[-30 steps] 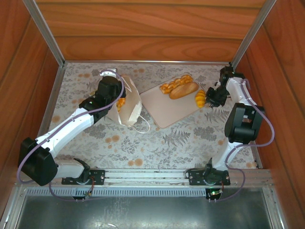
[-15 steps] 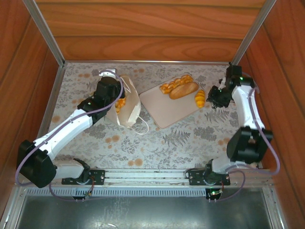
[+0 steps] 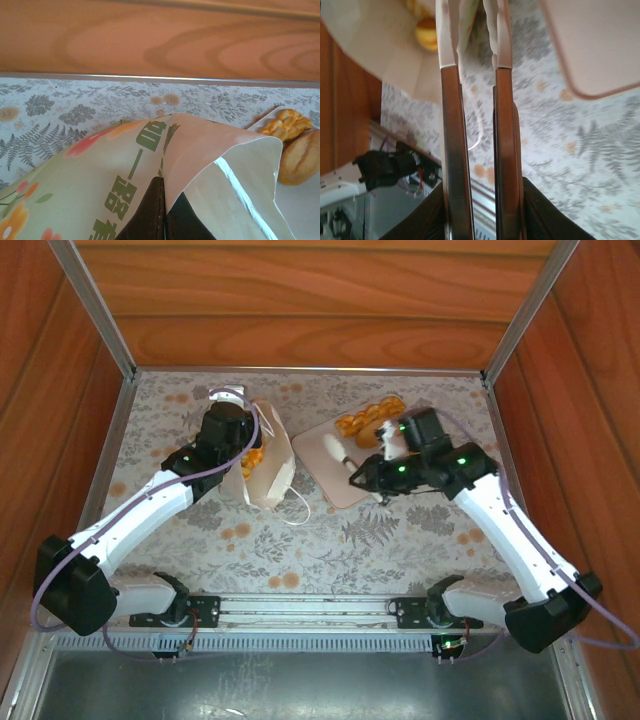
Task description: Take the fake bread out of the paper bag
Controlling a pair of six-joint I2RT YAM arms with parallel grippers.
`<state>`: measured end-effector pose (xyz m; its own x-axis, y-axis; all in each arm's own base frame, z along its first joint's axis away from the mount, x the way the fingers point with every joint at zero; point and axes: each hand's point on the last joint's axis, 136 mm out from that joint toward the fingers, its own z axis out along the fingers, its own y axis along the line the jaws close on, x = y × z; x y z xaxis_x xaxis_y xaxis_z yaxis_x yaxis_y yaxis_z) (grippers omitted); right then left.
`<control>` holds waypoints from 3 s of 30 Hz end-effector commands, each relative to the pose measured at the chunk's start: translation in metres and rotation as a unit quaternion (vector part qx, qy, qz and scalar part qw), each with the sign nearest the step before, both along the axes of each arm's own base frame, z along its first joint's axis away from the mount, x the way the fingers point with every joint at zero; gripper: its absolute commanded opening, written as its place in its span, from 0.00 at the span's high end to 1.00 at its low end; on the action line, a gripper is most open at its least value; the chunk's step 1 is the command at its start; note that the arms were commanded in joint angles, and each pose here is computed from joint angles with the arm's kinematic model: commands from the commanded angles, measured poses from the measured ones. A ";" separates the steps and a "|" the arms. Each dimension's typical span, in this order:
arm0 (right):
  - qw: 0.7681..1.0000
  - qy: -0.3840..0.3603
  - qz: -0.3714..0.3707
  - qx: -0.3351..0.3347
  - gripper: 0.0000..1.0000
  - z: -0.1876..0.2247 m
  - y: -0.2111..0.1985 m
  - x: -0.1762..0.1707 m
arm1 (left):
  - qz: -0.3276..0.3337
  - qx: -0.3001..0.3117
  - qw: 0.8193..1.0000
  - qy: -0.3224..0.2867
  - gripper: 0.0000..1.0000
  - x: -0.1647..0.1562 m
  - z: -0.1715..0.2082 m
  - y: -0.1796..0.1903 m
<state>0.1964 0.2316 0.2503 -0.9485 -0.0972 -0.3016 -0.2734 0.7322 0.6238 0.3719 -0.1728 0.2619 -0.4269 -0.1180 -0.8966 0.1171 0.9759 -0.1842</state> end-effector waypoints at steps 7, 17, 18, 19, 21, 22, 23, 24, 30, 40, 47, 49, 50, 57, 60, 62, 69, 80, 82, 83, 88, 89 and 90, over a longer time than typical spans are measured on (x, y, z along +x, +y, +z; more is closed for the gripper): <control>0.995 0.001 0.098 0.004 0.63 -0.005 0.100 -0.010 | -0.002 -0.005 1.000 -0.010 1.00 0.002 0.011 0.001; 0.995 0.022 0.089 -0.037 0.57 -0.041 0.140 0.031 | -0.018 -0.010 1.000 -0.007 1.00 0.000 0.008 -0.005; 0.995 0.023 0.089 -0.042 0.56 -0.045 0.143 0.034 | -0.019 -0.010 1.000 -0.006 1.00 0.000 0.007 -0.005; 0.995 0.025 0.088 -0.046 0.55 -0.047 0.145 0.037 | -0.021 -0.012 1.000 -0.007 1.00 0.000 0.008 -0.005; 0.995 0.028 0.085 -0.054 0.54 -0.054 0.150 0.043 | -0.023 -0.013 1.000 -0.007 1.00 0.000 0.008 -0.006; 0.994 0.031 0.084 -0.056 0.53 -0.057 0.151 0.045 | -0.024 -0.013 1.000 -0.007 1.00 0.000 0.008 -0.007; 0.994 0.035 0.083 -0.059 0.53 -0.061 0.153 0.047 | -0.025 -0.013 1.000 -0.006 1.00 -0.001 0.007 -0.007; 0.994 0.040 0.083 -0.058 0.53 -0.063 0.156 0.048 | -0.025 -0.013 1.000 -0.006 1.00 -0.001 0.007 -0.007; 0.994 0.060 0.089 -0.034 0.51 -0.072 0.170 0.052 | -0.024 -0.014 1.000 -0.005 1.00 -0.002 0.005 -0.006; 0.993 0.065 0.098 -0.015 0.51 -0.079 0.181 0.061 | -0.025 -0.020 0.999 -0.003 1.00 -0.005 0.003 -0.005; 0.993 0.054 0.108 0.008 0.51 -0.074 0.189 0.063 | -0.037 -0.018 0.999 0.000 1.00 -0.005 0.003 -0.009; 0.993 0.052 0.104 0.002 0.51 -0.076 0.187 0.065 | -0.040 -0.017 0.999 0.003 1.00 -0.005 0.002 -0.010; 0.993 0.056 0.103 -0.001 0.50 -0.079 0.186 0.065 | -0.042 -0.017 0.999 0.004 1.00 -0.005 0.003 -0.011; 0.993 0.078 0.084 -0.030 0.48 -0.100 0.182 0.072 | -0.055 -0.022 0.998 0.008 1.00 -0.007 0.006 -0.016; 0.992 0.085 0.085 -0.031 0.47 -0.104 0.183 0.071 | -0.054 -0.022 0.998 0.013 1.00 -0.008 0.004 -0.015; 0.993 0.080 0.084 -0.032 0.48 -0.103 0.183 0.074 | -0.056 -0.029 0.998 0.014 1.00 -0.007 0.003 -0.017; 0.993 0.065 0.086 -0.044 0.64 -0.103 0.184 0.082 | -0.065 -0.033 0.997 0.017 1.00 -0.009 0.001 -0.021; 0.994 0.022 0.095 -0.057 0.88 -0.077 0.162 0.067 | -0.074 0.015 0.997 -0.003 1.00 -0.011 0.005 -0.013; 0.993 0.018 0.100 -0.054 0.88 -0.071 0.160 0.061 | -0.070 0.023 0.997 -0.006 1.00 -0.010 0.005 -0.010; 0.993 0.016 0.102 -0.052 0.88 -0.067 0.159 0.058 | -0.068 0.026 0.997 -0.008 1.00 -0.010 0.006 -0.009; 0.993 0.013 0.108 -0.050 0.90 -0.052 0.150 0.045 | -0.063 0.031 0.997 -0.013 1.00 -0.007 0.009 -0.007; 0.993 0.012 0.109 -0.047 0.90 -0.049 0.148 0.043 | -0.063 0.030 0.997 -0.014 1.00 -0.006 0.010 -0.008; 0.993 0.011 0.110 -0.045 0.90 -0.046 0.147 0.040 | -0.065 0.030 0.997 -0.013 1.00 -0.006 0.009 -0.009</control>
